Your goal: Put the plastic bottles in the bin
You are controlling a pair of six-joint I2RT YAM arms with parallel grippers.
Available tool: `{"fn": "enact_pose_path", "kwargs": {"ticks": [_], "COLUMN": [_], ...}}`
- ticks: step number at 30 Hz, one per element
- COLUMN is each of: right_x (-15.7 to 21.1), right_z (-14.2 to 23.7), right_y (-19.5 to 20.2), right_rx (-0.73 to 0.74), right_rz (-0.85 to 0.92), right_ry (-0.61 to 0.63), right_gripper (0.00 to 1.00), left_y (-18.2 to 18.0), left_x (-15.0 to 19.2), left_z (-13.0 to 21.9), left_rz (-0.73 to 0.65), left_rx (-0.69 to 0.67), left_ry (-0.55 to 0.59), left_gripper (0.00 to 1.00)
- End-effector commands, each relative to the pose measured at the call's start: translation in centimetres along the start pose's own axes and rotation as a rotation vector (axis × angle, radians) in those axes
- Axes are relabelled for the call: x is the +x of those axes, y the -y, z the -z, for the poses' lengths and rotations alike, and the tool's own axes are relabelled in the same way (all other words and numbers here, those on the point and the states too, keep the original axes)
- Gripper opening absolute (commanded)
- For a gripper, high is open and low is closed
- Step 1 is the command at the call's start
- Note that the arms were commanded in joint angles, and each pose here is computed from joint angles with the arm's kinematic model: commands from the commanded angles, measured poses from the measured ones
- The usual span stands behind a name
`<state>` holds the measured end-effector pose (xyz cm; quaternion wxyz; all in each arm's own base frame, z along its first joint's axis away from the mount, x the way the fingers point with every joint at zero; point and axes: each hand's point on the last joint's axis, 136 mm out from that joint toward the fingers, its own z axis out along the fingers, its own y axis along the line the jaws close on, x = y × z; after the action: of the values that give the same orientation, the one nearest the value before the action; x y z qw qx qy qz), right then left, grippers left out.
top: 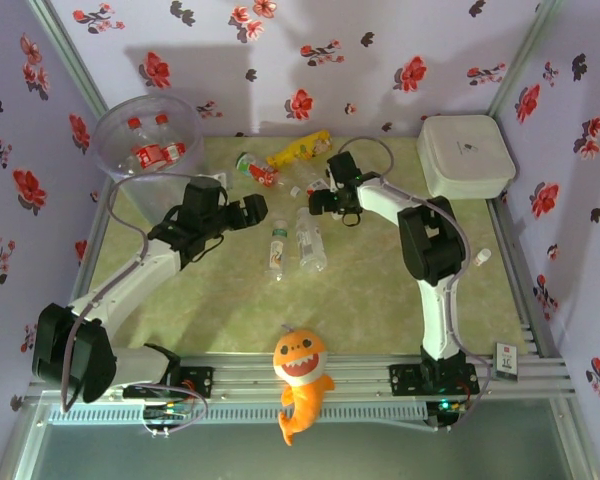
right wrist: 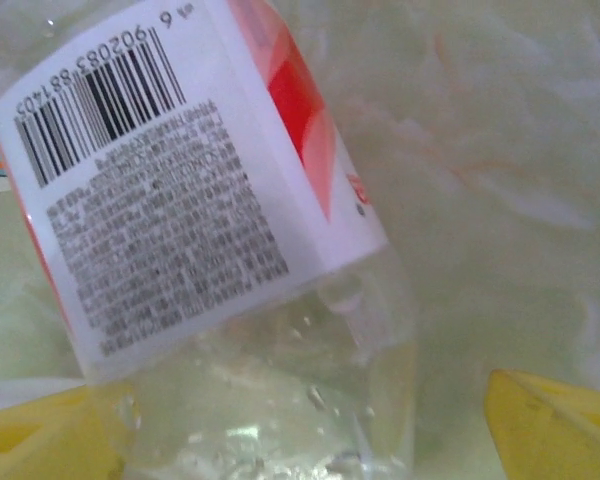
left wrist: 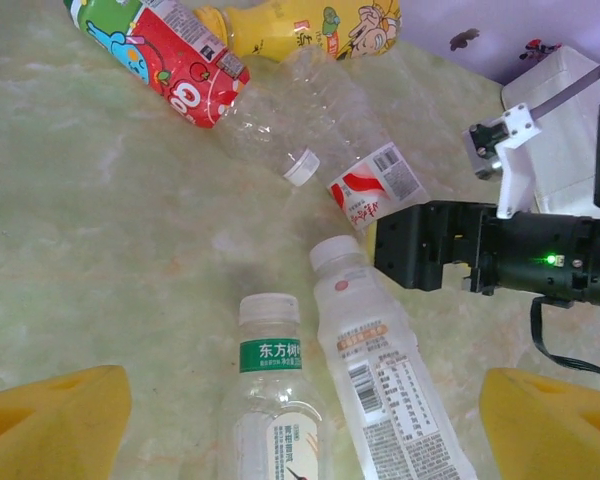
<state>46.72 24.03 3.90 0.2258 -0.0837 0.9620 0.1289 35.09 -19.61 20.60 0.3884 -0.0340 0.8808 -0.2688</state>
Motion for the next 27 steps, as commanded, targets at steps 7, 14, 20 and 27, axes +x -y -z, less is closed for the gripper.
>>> {"fn": "enact_pose_path", "kwargs": {"ticks": [7,14,20,27], "right_x": [-1.4,-1.9,-2.1,-1.0], "right_z": [-1.2,0.5,4.5,8.8], "right_y": [-0.5,-0.4,-1.0,-1.6], "right_rx": [-0.056,-0.075,-0.096,-0.144], "right_rz": [0.05,0.057,0.083,0.041], "right_ry": [0.039,0.061,0.106,0.161], "right_gripper": [0.87,0.72,0.65,0.58], "left_y": [0.3,1.1,2.6,4.9], "left_x": [0.4,0.1,-0.6,-2.1], "left_z": [-0.7,-0.7,-1.2,-2.3], "left_rz": [0.021,0.035,0.066,0.174], "left_rx": [0.015,0.051,0.119,0.235], "left_ry": [-0.003,-0.005,0.0,0.013], "left_gripper": [0.98,1.0,1.0,1.0]}}
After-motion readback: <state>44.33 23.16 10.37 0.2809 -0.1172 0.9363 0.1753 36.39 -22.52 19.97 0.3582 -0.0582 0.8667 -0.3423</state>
